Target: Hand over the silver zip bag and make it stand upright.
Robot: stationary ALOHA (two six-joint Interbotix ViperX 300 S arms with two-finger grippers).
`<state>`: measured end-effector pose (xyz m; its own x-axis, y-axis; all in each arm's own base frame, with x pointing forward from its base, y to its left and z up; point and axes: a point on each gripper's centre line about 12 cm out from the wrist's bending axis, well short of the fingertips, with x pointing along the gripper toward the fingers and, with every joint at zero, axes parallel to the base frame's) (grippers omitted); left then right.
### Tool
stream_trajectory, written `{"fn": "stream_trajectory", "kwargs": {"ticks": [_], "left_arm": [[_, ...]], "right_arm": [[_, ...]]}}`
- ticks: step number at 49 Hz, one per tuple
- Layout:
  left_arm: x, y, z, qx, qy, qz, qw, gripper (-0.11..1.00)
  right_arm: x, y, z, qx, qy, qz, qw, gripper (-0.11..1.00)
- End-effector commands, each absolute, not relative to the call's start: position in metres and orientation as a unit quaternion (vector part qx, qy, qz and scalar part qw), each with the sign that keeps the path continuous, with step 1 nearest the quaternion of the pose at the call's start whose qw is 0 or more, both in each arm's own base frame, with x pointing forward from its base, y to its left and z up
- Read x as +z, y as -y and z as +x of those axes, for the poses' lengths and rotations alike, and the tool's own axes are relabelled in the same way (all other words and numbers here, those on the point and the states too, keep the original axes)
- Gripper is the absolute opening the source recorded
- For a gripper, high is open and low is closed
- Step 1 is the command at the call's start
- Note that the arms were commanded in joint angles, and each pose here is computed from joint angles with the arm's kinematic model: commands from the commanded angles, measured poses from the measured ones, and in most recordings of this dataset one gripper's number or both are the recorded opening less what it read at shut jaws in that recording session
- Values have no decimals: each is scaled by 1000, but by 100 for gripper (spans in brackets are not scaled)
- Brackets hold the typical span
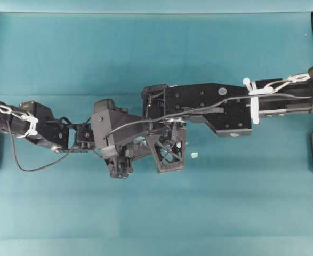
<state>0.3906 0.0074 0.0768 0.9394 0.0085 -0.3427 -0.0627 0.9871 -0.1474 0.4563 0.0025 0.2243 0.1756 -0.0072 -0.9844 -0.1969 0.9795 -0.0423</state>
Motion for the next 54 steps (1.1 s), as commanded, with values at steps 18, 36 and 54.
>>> {"fn": "stream_trajectory", "kwargs": {"ticks": [18,36,54], "left_arm": [[78,-6,391,16,-173,-79,982,24],[75,-6,390,17,-185,-79,979,24],[75,-6,390,17,-185,-79,979,22]], "right_arm": [[230,-8,458,67,-626,-75,774,-4],[229,-12,456,74,-627,-57,774,46],[230,-11,448,58,-612,-52,787,98]]}}
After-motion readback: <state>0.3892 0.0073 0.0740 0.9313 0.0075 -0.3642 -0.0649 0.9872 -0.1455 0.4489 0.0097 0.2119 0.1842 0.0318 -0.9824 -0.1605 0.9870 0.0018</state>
